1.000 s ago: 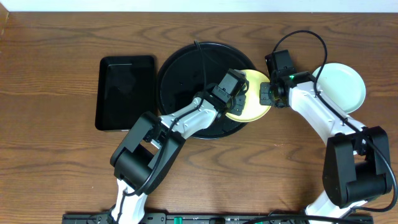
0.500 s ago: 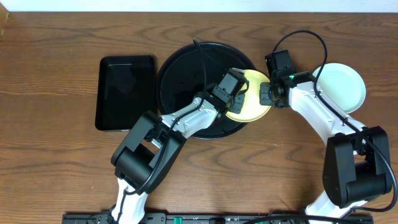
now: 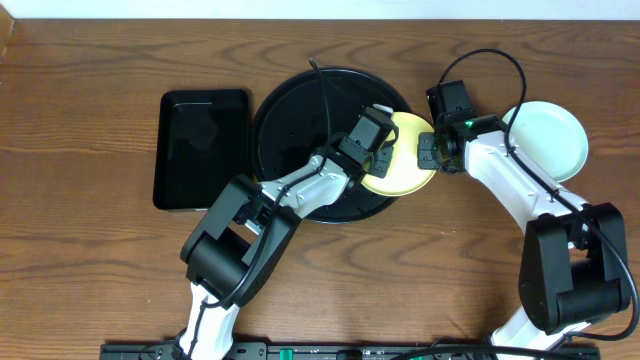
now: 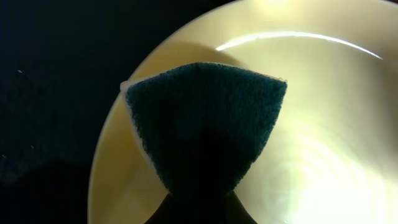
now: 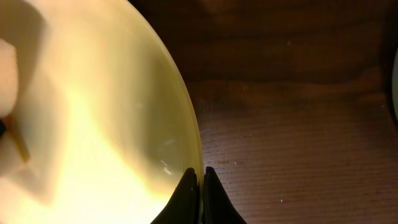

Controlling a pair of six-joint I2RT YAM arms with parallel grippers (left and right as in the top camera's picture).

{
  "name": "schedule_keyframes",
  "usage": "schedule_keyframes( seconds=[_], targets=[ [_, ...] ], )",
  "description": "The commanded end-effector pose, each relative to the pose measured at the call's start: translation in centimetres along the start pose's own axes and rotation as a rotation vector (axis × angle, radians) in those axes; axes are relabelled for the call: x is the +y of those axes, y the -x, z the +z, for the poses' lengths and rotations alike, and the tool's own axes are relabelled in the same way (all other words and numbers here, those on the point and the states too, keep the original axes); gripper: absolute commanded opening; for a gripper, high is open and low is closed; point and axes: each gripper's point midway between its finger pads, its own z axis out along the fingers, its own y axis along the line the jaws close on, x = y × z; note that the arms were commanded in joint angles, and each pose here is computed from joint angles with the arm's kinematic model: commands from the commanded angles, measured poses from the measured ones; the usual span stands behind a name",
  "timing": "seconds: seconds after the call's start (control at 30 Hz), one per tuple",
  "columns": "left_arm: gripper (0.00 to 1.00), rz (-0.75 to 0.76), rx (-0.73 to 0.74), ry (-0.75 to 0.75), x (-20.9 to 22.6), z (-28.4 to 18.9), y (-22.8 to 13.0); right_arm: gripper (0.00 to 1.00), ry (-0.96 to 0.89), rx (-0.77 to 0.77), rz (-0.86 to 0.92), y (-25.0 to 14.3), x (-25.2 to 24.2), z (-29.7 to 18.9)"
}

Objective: Clean dirty plates on tray and stack at the side

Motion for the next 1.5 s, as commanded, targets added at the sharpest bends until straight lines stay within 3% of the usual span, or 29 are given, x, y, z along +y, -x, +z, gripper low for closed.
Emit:
schedule_keyframes(
  seconds=[0.0, 0.67, 1.03, 1.2, 1.37, 1.47],
  targets=[
    [0.08, 0.015, 0.052, 0.049, 2.0, 1.5, -2.2, 0.01, 0.014, 0.004, -0.019, -0.2, 0.0, -0.3],
    [0.08, 0.022, -0.021, 0.031, 1.7, 1.9, -0.4, 0.01, 0.016, 0.004, -0.025, -0.3, 0.2, -0.3],
    [0.08, 0.120, -0.224, 0.040, 2.6, 1.3, 4.9, 0.01, 0.016, 0.004, -0.025, -0.3, 0.2, -0.3],
    [0.08, 0.072, -0.382, 0.101, 4.8, -2.7, 10.3, 0.01, 0.016, 0.004, -0.025, -0.3, 0.2, -0.3],
    [0.08, 0.044, -0.499, 0.103, 5.3, -10.9, 15.2, 0.01, 0.017, 0.000, -0.024, -0.2, 0.2, -0.3],
    [0.08, 0.010, -0.495, 0.119, 6.2, -16.2, 15.9, 0.01, 0.019, -0.010, -0.030, 0.1, 0.3, -0.3]
  ],
)
